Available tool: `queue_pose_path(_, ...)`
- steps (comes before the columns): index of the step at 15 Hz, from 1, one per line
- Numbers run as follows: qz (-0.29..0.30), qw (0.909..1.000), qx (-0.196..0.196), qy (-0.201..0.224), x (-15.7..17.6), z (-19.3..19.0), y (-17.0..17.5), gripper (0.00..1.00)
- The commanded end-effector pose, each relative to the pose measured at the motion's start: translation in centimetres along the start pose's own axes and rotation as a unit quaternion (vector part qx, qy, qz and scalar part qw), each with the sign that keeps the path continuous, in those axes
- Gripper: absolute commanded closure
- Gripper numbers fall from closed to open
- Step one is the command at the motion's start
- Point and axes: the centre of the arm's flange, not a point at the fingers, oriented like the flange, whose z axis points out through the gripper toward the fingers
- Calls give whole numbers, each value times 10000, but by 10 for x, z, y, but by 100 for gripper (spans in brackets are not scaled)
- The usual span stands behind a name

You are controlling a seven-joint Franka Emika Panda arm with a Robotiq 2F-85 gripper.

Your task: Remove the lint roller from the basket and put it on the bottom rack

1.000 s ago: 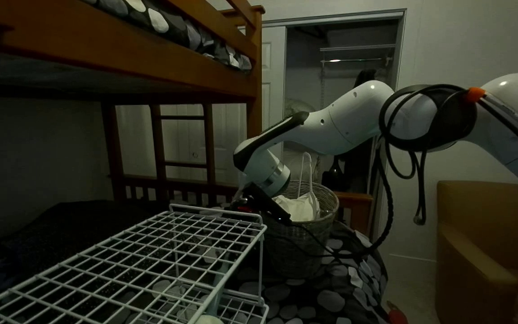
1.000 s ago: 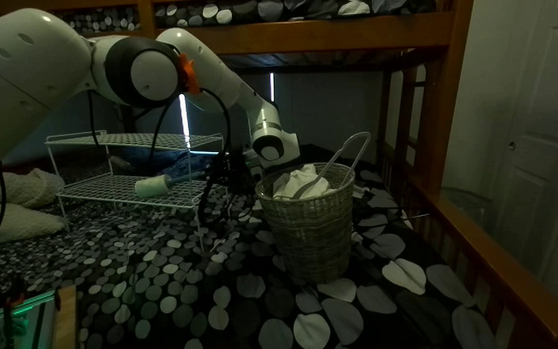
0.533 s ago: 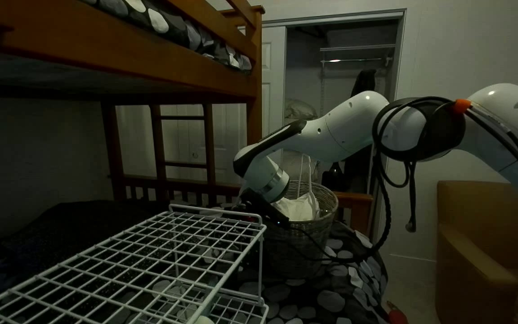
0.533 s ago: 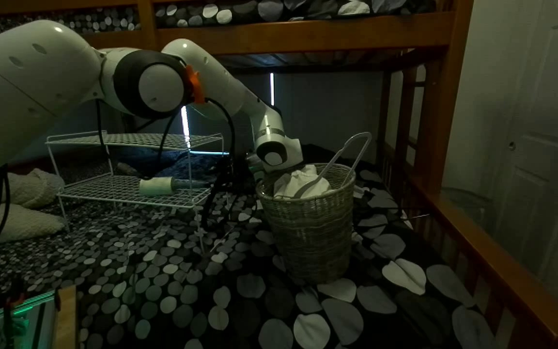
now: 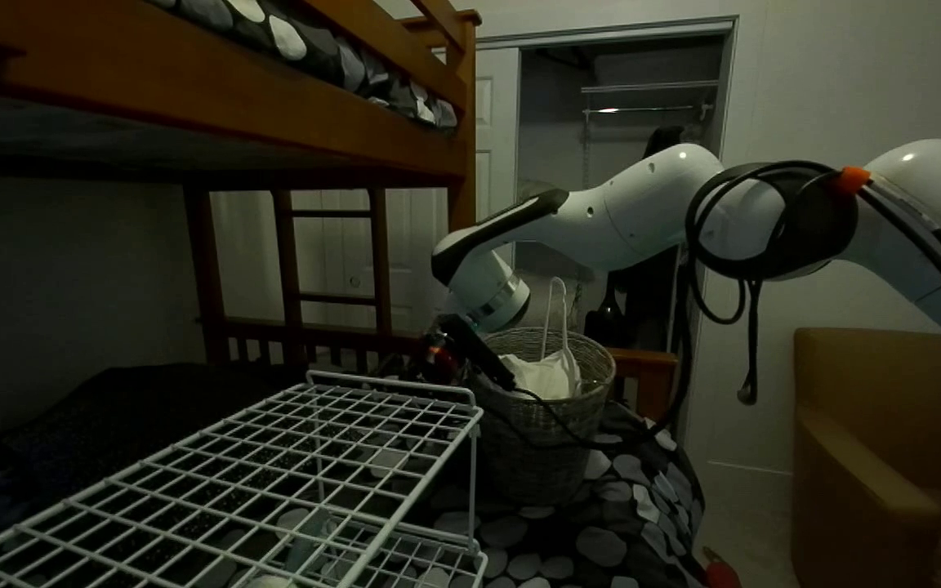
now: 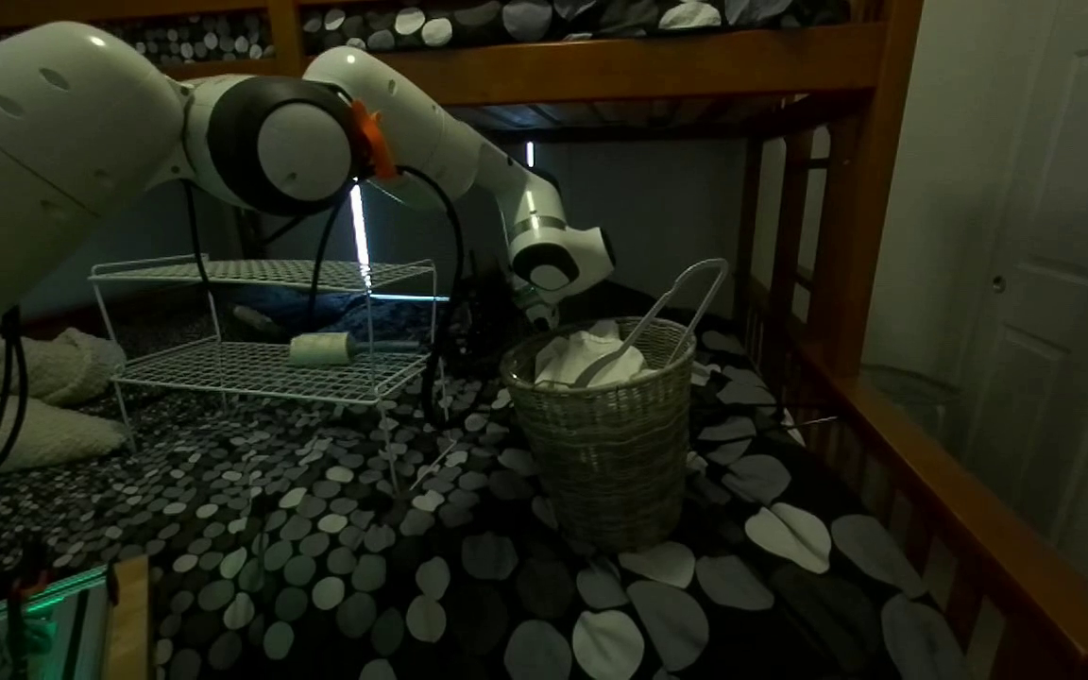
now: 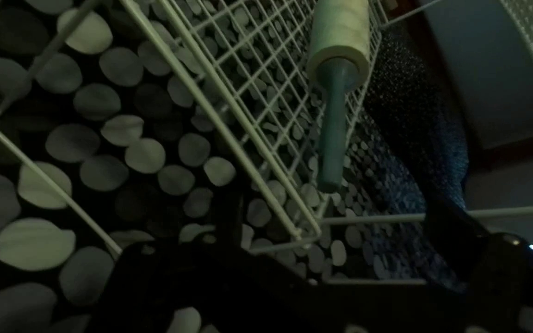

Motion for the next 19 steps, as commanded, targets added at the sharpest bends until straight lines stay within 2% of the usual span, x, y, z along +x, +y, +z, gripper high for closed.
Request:
queue_pose_path(1,-920,9947,178,429,-30,-20,-43,0)
queue_pose_path(3,-1388,9882,-272,583,-49,-33,-69,1)
queue_pose_path(5,-1408,9840,-866,659,-84,-50,-82,0)
queue_pose_path(7,-1379,9774,-1346,872,-122,-73,-73,0)
queue_pose_path(9,-1271,9688,-1699,1280,-146,-101,-65,0)
queue_pose_path(11,-1227,9580,-1754,1910,-172,-133,-58,0)
queue_pose_path(14,-1559,9380,-1405,2760,-212,-180,-52,0)
queue_pose_path(17,-2001,9127,-1034,3410,-261,-218,-48,0)
queue_pose_path(18,-1751,9260,-1214,3116,-207,-222,-66,0)
queue_pose_path(19,-1796,9222,-1198,3208,-220,-230,-66,0)
